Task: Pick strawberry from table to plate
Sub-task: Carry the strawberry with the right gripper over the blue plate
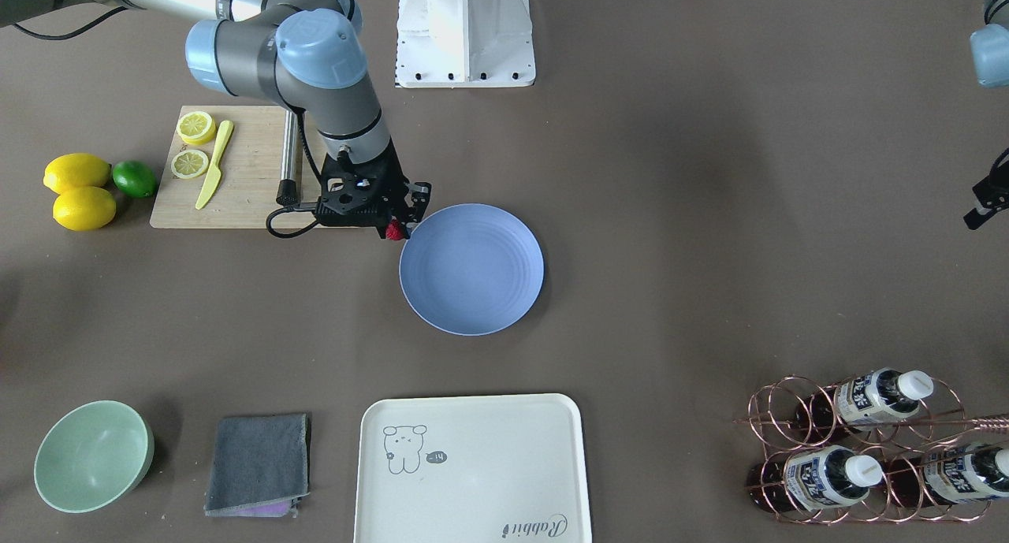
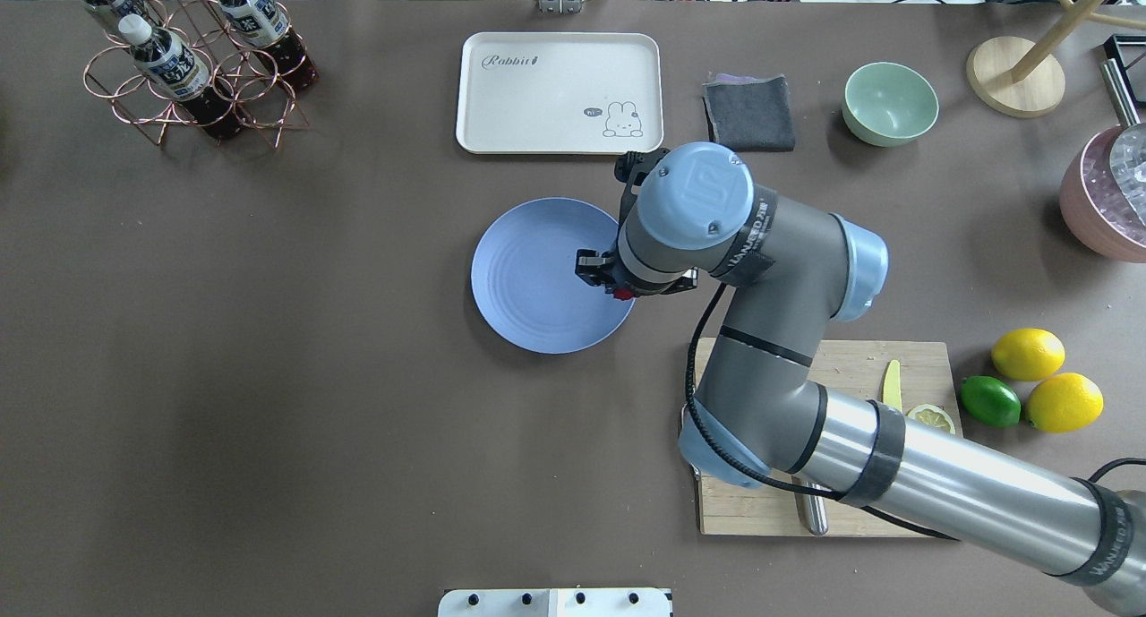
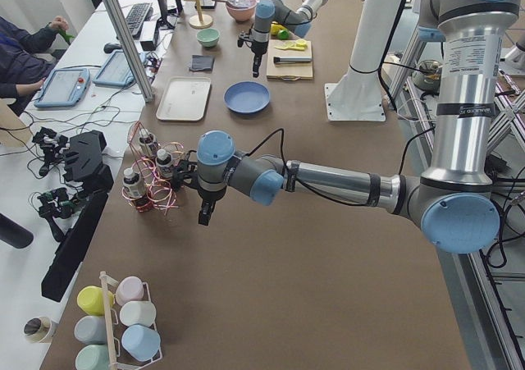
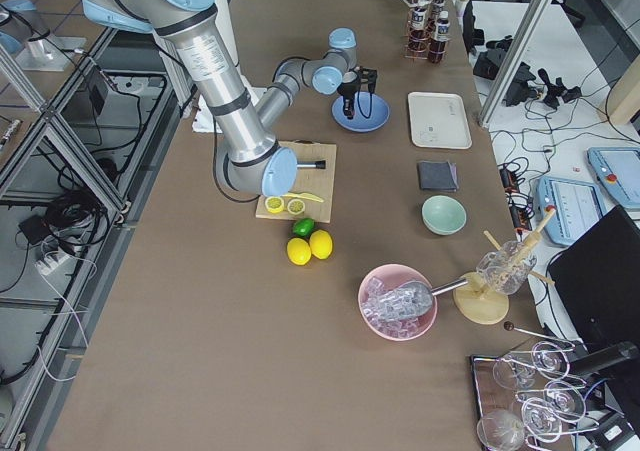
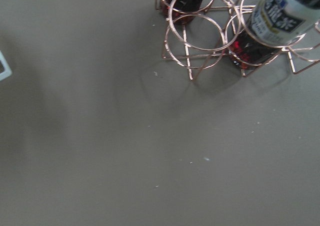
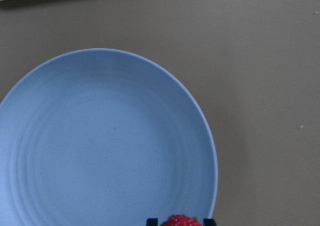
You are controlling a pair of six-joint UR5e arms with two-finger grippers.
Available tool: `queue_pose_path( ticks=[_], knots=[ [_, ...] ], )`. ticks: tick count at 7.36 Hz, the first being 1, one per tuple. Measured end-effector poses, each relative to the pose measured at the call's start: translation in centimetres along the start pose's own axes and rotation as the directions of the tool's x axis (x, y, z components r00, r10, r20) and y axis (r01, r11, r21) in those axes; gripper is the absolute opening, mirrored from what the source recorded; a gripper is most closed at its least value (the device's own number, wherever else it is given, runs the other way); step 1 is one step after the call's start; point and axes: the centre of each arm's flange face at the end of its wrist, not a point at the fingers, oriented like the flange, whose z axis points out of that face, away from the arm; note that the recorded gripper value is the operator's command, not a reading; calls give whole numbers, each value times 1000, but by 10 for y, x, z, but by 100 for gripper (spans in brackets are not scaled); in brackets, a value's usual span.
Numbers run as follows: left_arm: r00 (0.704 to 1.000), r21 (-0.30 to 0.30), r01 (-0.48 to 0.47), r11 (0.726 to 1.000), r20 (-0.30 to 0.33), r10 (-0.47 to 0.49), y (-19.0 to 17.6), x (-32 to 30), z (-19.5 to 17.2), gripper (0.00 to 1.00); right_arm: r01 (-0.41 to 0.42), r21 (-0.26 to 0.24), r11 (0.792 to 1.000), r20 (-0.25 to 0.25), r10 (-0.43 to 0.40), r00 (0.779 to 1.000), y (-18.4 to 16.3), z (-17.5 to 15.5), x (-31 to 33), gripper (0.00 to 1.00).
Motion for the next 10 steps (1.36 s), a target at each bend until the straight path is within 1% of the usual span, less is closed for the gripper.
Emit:
queue_pose_path(
  ticks=[2, 4, 5, 7, 10],
  knots=[
    [1000, -1, 5, 1000, 12, -5, 13, -16, -7, 98, -9, 12, 1000, -24, 9, 1000, 10, 22, -47, 0],
    [1000, -4, 11, 1000, 14, -11, 25, -20, -9, 98, -10, 28, 1000, -34, 11, 999, 5, 42, -70, 0],
    [1000, -6, 13, 1000, 15, -13, 30, -21, -9, 98, -8, 39, 999, -35, 9, 999, -5, 50, -71, 0],
    [1000, -5, 13, 1000, 15, -13, 33, -21, -10, 98, -1, 53, 999, -43, 3, 999, -22, 55, -70, 0],
    [1000, -3, 11, 1000, 15, -11, 32, -21, -10, 98, 2, 50, 999, -54, 1, 999, -24, 64, -68, 0]
  ],
)
